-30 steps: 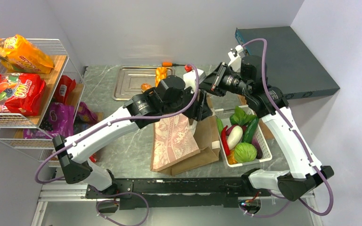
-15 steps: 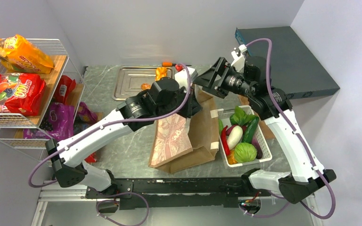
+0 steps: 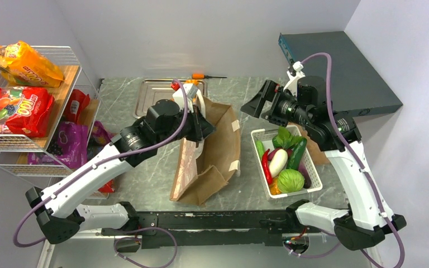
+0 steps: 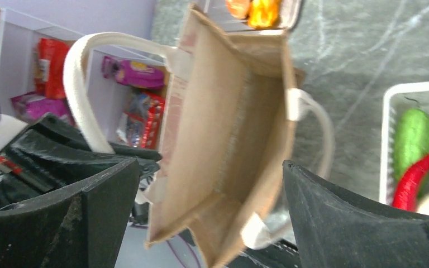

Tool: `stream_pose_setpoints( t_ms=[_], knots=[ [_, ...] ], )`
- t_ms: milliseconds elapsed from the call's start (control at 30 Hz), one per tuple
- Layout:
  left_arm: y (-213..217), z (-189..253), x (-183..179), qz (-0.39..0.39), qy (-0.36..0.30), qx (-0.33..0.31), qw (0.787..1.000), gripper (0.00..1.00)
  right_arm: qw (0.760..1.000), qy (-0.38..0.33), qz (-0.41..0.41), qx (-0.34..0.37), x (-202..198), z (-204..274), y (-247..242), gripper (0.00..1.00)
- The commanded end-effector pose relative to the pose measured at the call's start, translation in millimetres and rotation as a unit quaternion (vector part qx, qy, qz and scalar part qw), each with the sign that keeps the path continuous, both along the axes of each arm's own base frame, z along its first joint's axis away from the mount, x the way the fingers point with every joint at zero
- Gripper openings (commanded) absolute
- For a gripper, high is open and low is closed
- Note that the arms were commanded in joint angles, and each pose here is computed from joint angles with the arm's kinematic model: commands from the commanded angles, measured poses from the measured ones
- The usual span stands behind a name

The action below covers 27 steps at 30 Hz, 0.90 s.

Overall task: Place the food into the grocery bag and tie it
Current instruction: Adjust the grocery bag at the center of the board.

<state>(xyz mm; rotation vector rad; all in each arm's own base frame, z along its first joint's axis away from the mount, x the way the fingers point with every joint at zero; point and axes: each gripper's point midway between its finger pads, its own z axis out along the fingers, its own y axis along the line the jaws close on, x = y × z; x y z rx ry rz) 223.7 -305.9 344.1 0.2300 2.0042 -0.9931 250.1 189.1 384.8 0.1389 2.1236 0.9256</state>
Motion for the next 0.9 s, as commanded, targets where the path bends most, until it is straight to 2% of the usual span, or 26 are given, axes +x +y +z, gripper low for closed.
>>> stream_pose_setpoints(
  t_ms=[0, 167, 300, 500, 767, 867],
  knots=[
    [-1, 9, -18, -0.021, 0.037, -0.035, 0.998, 0.0, 0.998, -0.005, -0.02, -0.062, -12, -6, -25, 1.0],
    [6, -9, -35, -0.022, 0.103, -0.021, 0.994, 0.0, 0.993, 0.015, -0.045, -0.104, -22, -27, -45, 1.0],
    [16, -13, -38, -0.009, 0.108, -0.017, 0.994, 0.0, 0.992, 0.027, -0.055, -0.109, -28, -38, -51, 1.0],
    [22, 1, -42, -0.02, 0.074, -0.021, 0.997, 0.0, 0.993, 0.067, -0.04, -0.092, -34, -57, -41, 1.0],
    [47, 27, -48, -0.015, 0.015, -0.044, 0.999, 0.0, 0.989, 0.105, -0.067, -0.082, -35, -82, -43, 1.0],
    [51, 33, -50, -0.03, -0.008, -0.032, 0.999, 0.0, 0.989, 0.111, -0.073, -0.066, -35, -89, -40, 1.0]
  ],
)
